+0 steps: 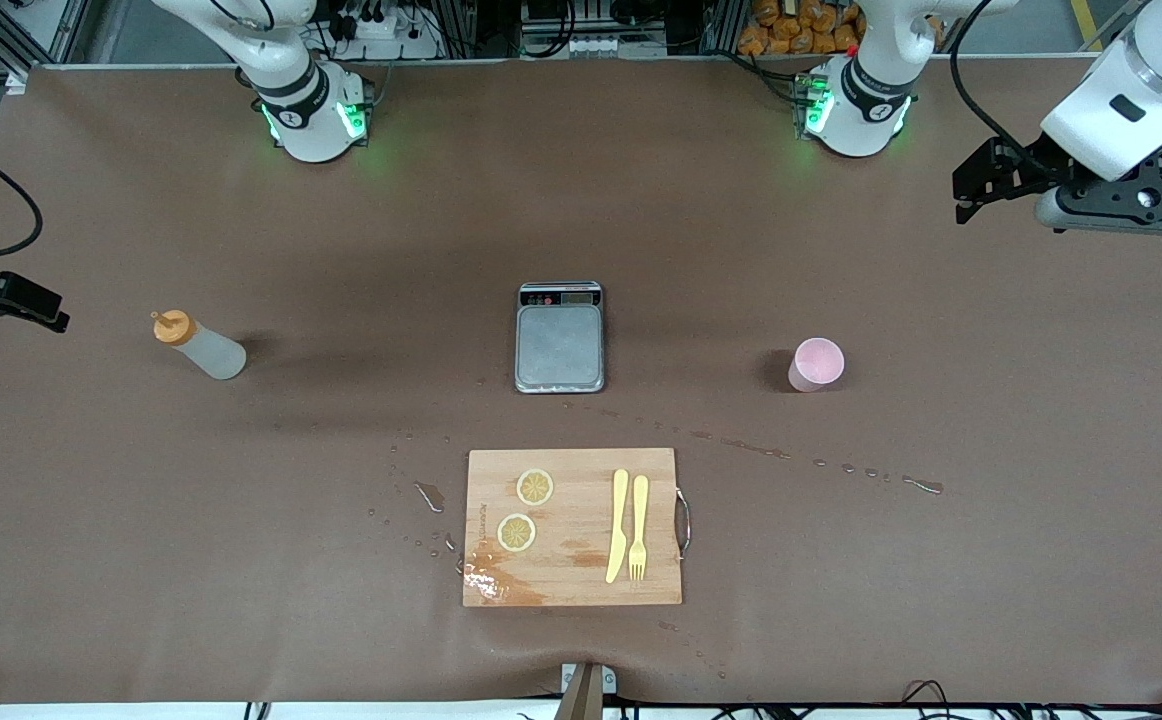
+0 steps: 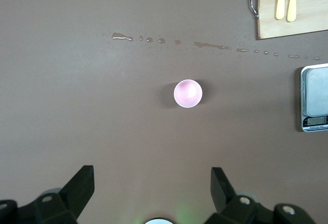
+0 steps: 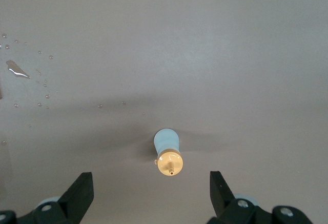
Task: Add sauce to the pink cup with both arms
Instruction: 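Move the left gripper toward the pink cup while the right gripper approaches the bottle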
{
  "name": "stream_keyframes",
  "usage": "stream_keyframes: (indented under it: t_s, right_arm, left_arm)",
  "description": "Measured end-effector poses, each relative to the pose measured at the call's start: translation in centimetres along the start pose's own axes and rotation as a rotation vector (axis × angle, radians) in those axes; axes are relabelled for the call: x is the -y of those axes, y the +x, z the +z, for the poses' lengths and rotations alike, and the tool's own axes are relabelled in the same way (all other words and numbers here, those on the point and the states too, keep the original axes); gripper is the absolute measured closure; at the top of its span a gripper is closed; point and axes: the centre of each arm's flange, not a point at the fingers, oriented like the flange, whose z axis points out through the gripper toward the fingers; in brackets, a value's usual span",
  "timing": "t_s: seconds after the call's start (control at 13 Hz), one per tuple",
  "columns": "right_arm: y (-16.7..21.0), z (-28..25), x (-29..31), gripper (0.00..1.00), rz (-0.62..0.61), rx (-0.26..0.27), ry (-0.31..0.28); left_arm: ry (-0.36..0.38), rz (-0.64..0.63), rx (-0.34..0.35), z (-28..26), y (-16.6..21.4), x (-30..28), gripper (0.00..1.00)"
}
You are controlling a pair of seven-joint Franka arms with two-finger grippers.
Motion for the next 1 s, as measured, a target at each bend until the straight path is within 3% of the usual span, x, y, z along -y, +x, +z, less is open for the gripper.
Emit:
stream_keyframes:
  t_s: [0.31,0.62,0.85,1.0]
  right_arm:
    - [0.0,0.1,-0.1,0.00,0.006,0.002,0.000]
    - [0.4,1.5,-1.8,0.00,0.143,0.028,0.000]
    - [0.7,3.8,-5.0,0.00,0.244,0.073,0.012]
    - [0.7,6.0,-8.3,0.00,0.339,0.122,0.068]
  left_arm:
    - [0.000,0.000,0.001,0.0,0.0,0.0,0.00]
    - [-0.004,-0.012,0.008,0.3,0.1,0.6,0.00]
    - [-0.011,-0.031,0.020,0.9,0.2,1.6,0.00]
    - [-0.010,-0.031,0.047,2.1,0.3,1.6,0.00]
